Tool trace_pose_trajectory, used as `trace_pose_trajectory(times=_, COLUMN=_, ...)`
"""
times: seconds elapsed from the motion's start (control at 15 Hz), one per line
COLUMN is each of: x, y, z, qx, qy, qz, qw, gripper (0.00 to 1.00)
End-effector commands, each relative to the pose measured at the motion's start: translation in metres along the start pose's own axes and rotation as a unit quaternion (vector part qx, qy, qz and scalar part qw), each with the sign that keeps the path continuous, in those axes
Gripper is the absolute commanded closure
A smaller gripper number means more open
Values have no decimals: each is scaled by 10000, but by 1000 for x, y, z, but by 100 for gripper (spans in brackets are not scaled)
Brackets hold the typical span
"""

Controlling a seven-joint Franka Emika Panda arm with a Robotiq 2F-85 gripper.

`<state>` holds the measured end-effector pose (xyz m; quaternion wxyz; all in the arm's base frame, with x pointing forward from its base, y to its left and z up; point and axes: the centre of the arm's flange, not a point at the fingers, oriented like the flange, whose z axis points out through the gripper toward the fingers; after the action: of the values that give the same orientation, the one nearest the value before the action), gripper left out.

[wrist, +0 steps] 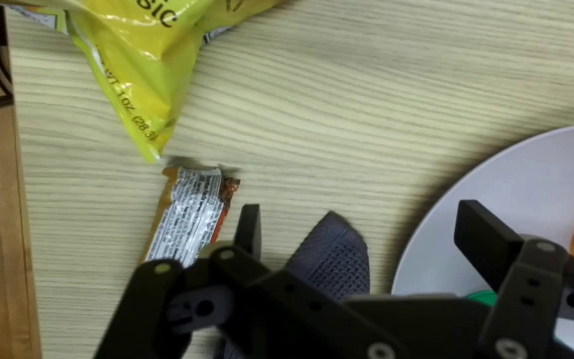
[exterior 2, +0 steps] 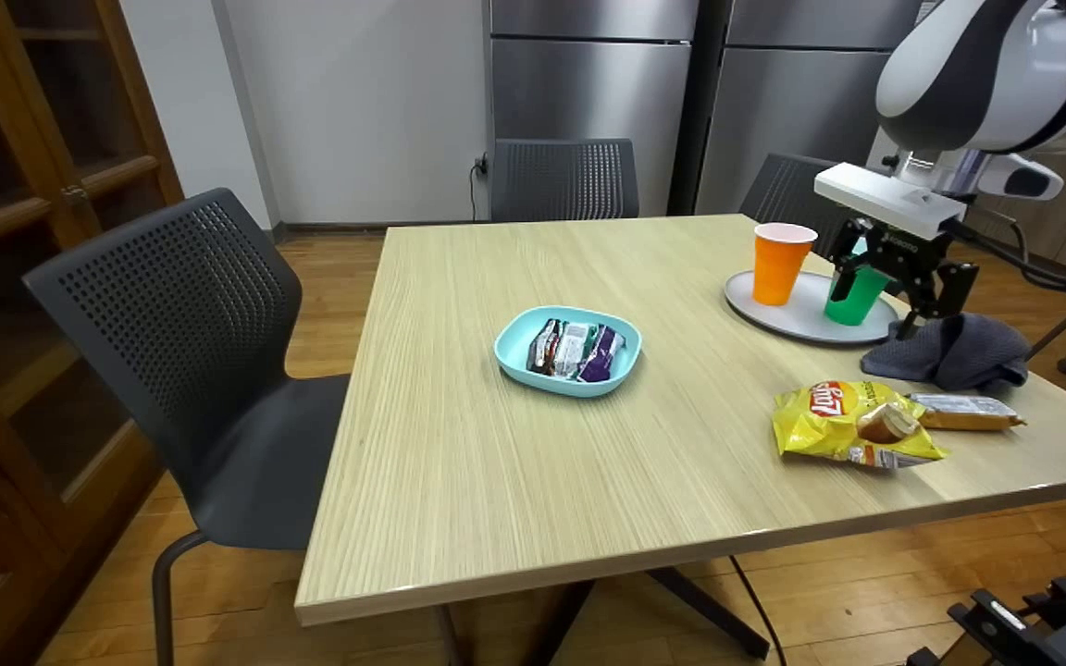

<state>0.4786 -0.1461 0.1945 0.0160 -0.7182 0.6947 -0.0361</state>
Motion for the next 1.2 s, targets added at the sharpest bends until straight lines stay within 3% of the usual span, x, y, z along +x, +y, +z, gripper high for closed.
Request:
trace_pose_trajectory(times=0.0, x=12, y=14, z=0, qx=-69, qy=-103, qz=654, qw=9978, gripper=0)
trace_pose_trajectory(times=0.53, x=42, y=43, z=24, qx=-293, qy=82, qz=1530, qw=9878, gripper=0)
trace_pose_trajectory(times=1.13, x=41, y=65, z=56, qx=-387, qy=112, qz=1644, qw=9856, gripper=0)
